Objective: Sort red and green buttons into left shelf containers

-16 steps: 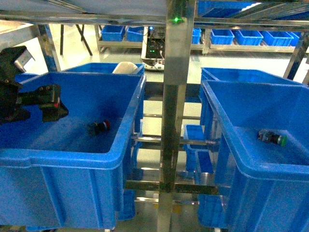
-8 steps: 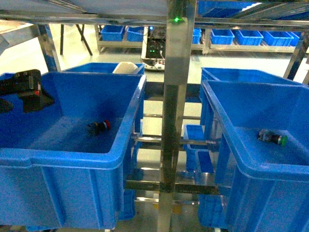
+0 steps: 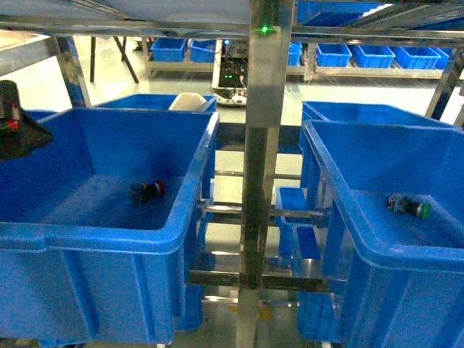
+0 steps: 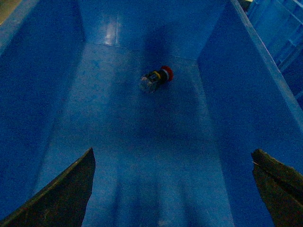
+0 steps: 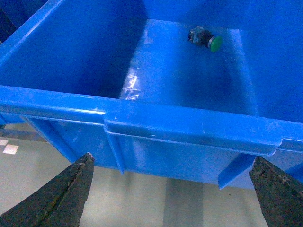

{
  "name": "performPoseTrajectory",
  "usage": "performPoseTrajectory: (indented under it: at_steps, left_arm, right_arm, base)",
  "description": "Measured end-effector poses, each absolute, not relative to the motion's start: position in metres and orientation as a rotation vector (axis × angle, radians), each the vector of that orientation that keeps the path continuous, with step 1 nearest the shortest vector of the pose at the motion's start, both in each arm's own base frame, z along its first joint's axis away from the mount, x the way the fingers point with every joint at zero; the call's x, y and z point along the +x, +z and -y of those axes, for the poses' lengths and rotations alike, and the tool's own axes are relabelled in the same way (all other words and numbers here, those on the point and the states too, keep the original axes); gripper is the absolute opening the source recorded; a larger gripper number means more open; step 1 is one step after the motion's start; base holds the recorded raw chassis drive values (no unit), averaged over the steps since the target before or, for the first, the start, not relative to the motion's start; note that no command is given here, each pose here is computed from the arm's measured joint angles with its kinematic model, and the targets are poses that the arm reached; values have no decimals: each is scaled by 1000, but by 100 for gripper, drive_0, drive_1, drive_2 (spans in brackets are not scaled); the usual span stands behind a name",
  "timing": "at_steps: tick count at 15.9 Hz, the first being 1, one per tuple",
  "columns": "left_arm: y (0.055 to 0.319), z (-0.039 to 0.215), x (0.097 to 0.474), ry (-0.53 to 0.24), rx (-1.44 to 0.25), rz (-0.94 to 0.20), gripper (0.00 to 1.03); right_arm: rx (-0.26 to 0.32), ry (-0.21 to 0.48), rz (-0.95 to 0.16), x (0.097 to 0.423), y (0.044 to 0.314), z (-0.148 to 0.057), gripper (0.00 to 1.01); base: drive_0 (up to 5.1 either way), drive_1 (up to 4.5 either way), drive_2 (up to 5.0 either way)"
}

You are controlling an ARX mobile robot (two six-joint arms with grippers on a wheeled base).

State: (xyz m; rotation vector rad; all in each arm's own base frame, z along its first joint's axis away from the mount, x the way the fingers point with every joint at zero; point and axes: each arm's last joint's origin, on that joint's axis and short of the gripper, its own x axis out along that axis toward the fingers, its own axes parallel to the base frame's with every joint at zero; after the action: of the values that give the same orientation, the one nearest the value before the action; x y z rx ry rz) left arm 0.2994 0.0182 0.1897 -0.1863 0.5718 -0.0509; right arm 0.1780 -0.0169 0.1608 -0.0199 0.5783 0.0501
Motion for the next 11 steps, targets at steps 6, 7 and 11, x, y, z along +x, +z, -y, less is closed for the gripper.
performPoseTrajectory:
  at_steps: [6, 7, 11]
  left_arm:
    - [207, -11, 229, 29, -142, -284, 98]
    - [211, -9, 216, 39, -134, -248, 98]
    - [231, -2, 194, 33, -123, -121, 98]
  right_arm:
    - [-20, 50, -578, 178, 161, 17, 98]
    - [-20, 50, -579, 178, 161, 17, 98]
    - [-20, 50, -578, 178, 161, 17, 98]
  base:
    - [0, 0, 0]
    - [0, 0, 0]
    - [0, 0, 0]
